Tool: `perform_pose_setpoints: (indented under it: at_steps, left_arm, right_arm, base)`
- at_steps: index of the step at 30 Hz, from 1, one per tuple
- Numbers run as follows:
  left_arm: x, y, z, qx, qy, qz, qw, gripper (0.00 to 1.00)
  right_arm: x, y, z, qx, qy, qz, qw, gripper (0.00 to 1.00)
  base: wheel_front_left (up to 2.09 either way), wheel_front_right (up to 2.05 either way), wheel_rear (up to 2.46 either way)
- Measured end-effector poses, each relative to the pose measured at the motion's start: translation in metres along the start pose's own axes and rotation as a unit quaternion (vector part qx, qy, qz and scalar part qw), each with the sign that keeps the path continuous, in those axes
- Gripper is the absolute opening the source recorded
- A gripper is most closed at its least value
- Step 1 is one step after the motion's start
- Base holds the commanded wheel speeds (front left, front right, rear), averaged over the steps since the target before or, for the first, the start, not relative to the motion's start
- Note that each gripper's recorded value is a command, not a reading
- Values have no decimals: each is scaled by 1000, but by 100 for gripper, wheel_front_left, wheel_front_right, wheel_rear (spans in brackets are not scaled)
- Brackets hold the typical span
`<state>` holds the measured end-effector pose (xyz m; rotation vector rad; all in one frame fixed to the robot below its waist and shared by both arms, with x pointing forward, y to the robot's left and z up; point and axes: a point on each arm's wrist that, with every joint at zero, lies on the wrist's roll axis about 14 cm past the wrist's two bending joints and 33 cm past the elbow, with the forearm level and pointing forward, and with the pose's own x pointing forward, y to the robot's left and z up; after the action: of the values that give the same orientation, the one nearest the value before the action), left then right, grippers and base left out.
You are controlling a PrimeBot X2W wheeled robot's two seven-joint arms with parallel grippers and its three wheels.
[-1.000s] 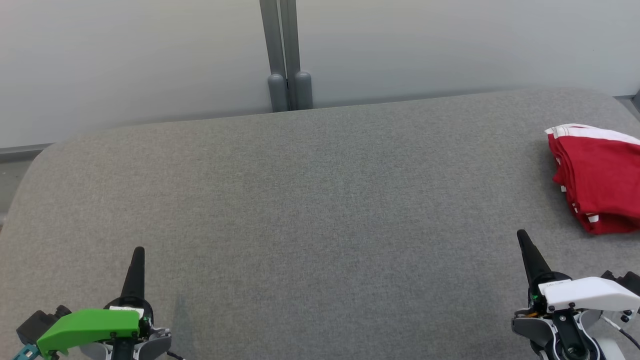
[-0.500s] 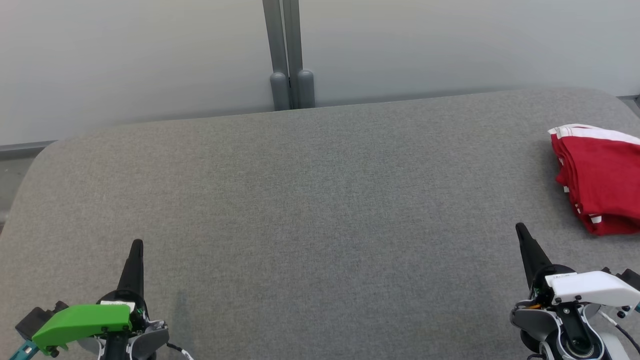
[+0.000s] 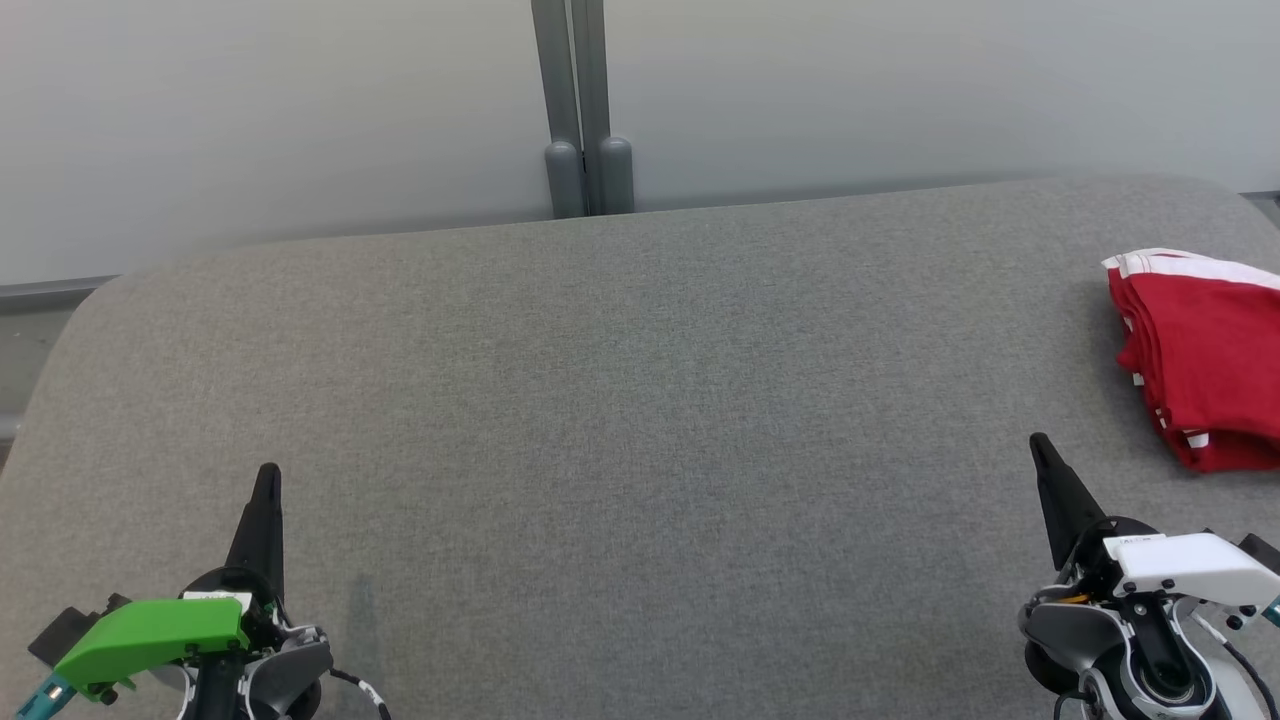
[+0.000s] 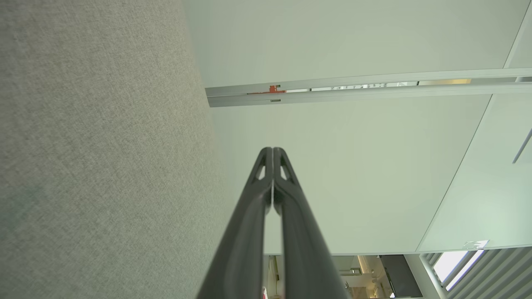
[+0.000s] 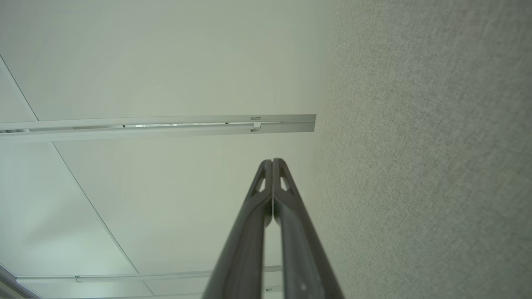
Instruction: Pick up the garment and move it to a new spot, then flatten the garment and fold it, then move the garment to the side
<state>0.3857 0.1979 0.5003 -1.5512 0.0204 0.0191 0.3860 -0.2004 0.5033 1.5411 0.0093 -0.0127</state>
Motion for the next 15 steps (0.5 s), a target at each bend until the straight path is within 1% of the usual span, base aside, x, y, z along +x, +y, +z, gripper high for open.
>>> perform_pose_setpoints:
  at_steps: [5,15]
  left_arm:
    - [2,-3,1,-14,0,-7,1000,0]
    - [2,-4,1,-14,0,-7,1000,0]
  right_arm:
    - [2,2,-1,15,2,4,1000,0]
    - [2,2,-1,16,1,4,1000,0]
  base:
    - [0,0,0]
    - [0,0,0]
